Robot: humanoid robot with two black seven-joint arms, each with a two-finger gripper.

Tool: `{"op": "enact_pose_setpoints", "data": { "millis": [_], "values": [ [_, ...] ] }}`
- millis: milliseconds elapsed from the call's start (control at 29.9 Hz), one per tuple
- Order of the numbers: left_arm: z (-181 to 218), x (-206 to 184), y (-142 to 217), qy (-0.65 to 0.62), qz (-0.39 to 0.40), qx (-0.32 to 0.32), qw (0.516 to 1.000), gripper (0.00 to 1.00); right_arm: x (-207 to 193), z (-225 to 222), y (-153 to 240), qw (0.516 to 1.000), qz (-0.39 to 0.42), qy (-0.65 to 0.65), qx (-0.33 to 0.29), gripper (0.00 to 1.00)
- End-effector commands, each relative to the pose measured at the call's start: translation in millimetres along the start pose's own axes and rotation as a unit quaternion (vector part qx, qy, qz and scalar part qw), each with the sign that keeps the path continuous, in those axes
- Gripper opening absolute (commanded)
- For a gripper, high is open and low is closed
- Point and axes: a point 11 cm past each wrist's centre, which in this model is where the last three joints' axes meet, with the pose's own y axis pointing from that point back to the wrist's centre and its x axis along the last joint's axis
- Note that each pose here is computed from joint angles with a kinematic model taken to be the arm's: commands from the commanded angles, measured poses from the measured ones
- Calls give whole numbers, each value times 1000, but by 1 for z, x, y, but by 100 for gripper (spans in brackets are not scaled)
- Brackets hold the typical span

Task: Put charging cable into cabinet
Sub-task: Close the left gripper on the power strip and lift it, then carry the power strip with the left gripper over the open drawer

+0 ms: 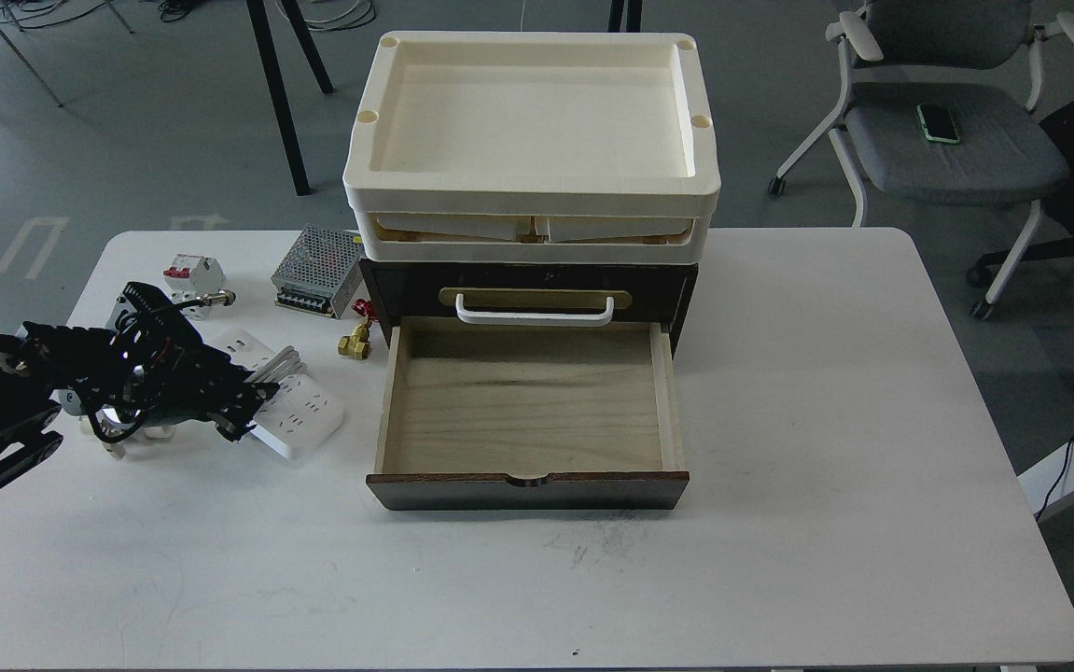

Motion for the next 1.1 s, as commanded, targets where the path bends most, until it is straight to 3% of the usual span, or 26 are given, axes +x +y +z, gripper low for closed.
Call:
{"op": "enact_pose_setpoints", "data": {
  "millis": [0,334,702,803,1070],
  "values": [
    [-4,4,3,-2,5,5,1000,0,3,-7,2,1000,4,2,7,100],
    [-27,42,21,-19,32,31,999,0,13,-16,11,1000,16,-2,20,100],
    [-73,56,99,13,70,88,994,0,14,-19,12,999,19,-12,30,100],
    [-69,74,125,22,107,82,991,0,14,-19,12,999,19,-14,30,100],
    [-65,66,181,61,111,86,988,0,20,-22,16,999,27,-11,41,100]
  ]
}}
